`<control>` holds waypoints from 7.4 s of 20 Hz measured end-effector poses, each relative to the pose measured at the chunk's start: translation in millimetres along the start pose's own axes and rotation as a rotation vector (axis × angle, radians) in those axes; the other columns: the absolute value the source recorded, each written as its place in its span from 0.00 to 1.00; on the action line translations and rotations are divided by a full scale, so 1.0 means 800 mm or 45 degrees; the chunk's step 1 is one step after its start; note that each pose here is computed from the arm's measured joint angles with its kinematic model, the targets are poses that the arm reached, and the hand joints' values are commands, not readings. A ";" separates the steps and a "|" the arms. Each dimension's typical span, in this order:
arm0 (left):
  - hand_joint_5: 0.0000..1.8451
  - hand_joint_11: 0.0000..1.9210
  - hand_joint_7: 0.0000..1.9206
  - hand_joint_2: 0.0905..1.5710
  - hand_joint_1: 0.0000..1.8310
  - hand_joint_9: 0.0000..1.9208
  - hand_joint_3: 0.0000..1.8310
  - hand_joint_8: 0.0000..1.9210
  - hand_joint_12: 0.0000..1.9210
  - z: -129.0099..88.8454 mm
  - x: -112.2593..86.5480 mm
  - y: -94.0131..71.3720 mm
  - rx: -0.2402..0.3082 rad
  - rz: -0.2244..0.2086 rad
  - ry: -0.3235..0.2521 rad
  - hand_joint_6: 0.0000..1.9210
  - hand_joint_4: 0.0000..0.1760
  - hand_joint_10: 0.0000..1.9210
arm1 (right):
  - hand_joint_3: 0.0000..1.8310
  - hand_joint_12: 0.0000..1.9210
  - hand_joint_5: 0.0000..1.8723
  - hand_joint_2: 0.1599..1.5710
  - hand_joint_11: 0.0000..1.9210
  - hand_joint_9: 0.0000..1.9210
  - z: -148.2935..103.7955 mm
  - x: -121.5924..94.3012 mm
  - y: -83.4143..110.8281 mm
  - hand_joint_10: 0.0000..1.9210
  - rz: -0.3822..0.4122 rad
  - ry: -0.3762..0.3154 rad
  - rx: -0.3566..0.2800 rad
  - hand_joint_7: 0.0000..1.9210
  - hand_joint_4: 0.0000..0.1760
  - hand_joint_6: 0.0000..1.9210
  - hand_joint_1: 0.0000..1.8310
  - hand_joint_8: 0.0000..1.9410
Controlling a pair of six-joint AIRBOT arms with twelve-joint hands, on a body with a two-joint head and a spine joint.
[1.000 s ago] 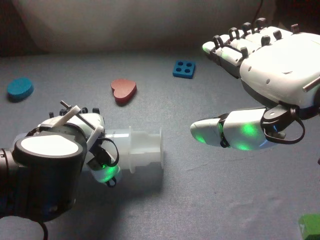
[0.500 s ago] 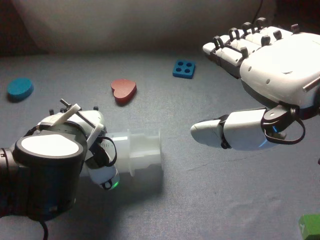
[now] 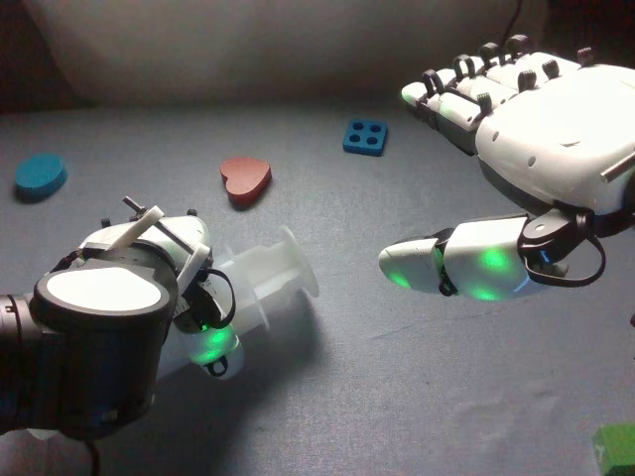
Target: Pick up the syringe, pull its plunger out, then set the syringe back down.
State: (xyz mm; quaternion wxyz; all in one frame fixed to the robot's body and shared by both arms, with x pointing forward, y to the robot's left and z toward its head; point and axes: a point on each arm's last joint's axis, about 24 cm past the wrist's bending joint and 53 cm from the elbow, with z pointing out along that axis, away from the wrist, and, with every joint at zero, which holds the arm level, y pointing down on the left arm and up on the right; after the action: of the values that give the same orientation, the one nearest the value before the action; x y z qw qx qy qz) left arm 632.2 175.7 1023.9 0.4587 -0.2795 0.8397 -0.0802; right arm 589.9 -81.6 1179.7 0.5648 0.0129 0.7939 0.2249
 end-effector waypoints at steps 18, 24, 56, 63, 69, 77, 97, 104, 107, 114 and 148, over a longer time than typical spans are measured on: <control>0.51 0.42 0.55 0.68 0.76 0.49 0.00 0.46 0.68 -0.020 -0.037 -0.069 0.279 0.105 -0.034 0.47 0.00 0.64 | 0.00 0.13 0.02 0.54 0.00 0.01 -0.008 0.003 0.019 0.00 0.294 0.121 -0.299 0.01 0.00 0.00 0.11 0.00; 0.51 0.43 0.56 0.67 0.76 0.50 0.00 0.44 0.67 -0.043 -0.055 -0.112 0.456 0.191 -0.096 0.45 0.00 0.64 | 0.00 0.14 0.01 0.53 0.00 0.00 -0.001 -0.010 0.006 0.00 0.498 0.131 -0.372 0.00 0.00 0.00 0.45 0.00; 0.50 0.42 0.57 0.68 0.76 0.49 0.00 0.45 0.70 -0.100 -0.091 -0.179 0.679 0.468 -0.255 0.44 0.00 0.65 | 0.00 0.35 0.14 0.57 0.00 0.16 0.040 -0.015 -0.015 0.00 1.109 -0.034 -0.364 0.18 0.00 0.00 0.64 0.00; 0.49 0.40 0.54 0.69 0.75 0.46 0.00 0.50 0.69 -0.100 -0.091 -0.179 0.678 0.466 -0.256 0.48 0.00 0.67 | 0.00 0.34 0.15 0.56 0.00 0.16 0.070 0.009 0.003 0.00 1.042 -0.001 -0.399 0.19 0.00 0.00 0.63 0.00; 0.47 0.41 0.56 0.68 0.76 0.48 0.00 0.47 0.68 -0.099 -0.096 -0.176 0.664 0.462 -0.270 0.49 0.00 0.66 | 0.00 0.33 0.15 0.56 0.00 0.16 0.087 0.015 0.002 0.00 1.021 0.001 -0.393 0.19 0.00 0.00 0.62 0.00; 0.45 0.40 0.53 0.70 0.75 0.44 0.00 0.52 0.69 -0.099 -0.094 -0.177 0.669 0.464 -0.265 0.53 0.00 0.69 | 0.00 0.39 0.16 0.57 0.00 0.18 0.099 0.027 0.017 0.00 0.975 0.019 -0.422 0.20 0.00 0.00 0.61 0.00; 0.47 0.41 0.54 0.69 0.75 0.47 0.00 0.49 0.70 -0.098 -0.094 -0.175 0.660 0.450 -0.259 0.49 0.00 0.68 | 0.00 0.50 0.21 0.58 0.02 0.23 0.100 0.019 0.022 0.01 0.914 -0.047 -0.472 0.27 0.00 0.00 0.62 0.00; 0.47 0.40 0.55 0.69 0.76 0.48 0.00 0.48 0.71 -0.099 -0.091 -0.174 0.660 0.450 -0.253 0.49 0.00 0.68 | 0.00 0.50 0.29 0.61 0.07 0.30 0.100 0.021 0.017 0.01 0.908 -0.045 -0.462 0.34 0.00 0.01 0.64 0.01; 0.47 0.40 0.55 0.69 0.75 0.47 0.00 0.48 0.70 -0.098 -0.089 -0.173 0.659 0.453 -0.250 0.50 0.00 0.68 | 0.01 0.53 0.34 0.65 0.14 0.37 0.100 0.020 0.016 0.03 0.911 -0.046 -0.462 0.37 0.00 0.01 0.65 0.01; 0.41 0.42 0.52 0.71 0.75 0.47 0.00 0.53 0.70 -0.098 -0.083 -0.171 0.661 0.459 -0.235 0.55 0.00 0.70 | 0.00 0.84 0.38 0.70 0.38 0.48 0.100 0.018 0.008 0.62 0.974 -0.051 -0.433 0.47 0.00 0.57 0.80 0.50; 0.43 0.40 0.50 0.71 0.75 0.45 0.00 0.54 0.69 -0.095 -0.107 -0.156 0.676 0.432 -0.228 0.57 0.00 0.70 | 0.00 0.82 0.48 0.66 0.45 0.51 0.074 -0.038 -0.050 0.56 0.820 -0.086 -0.388 0.57 0.00 0.46 0.81 0.34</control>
State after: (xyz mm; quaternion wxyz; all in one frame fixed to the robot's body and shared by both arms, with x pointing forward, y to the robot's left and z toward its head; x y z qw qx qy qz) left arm 655.8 109.4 1177.8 0.5943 -0.0122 0.7804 -0.1940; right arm 663.3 -105.3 1176.4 0.4862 0.1855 0.6873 0.5067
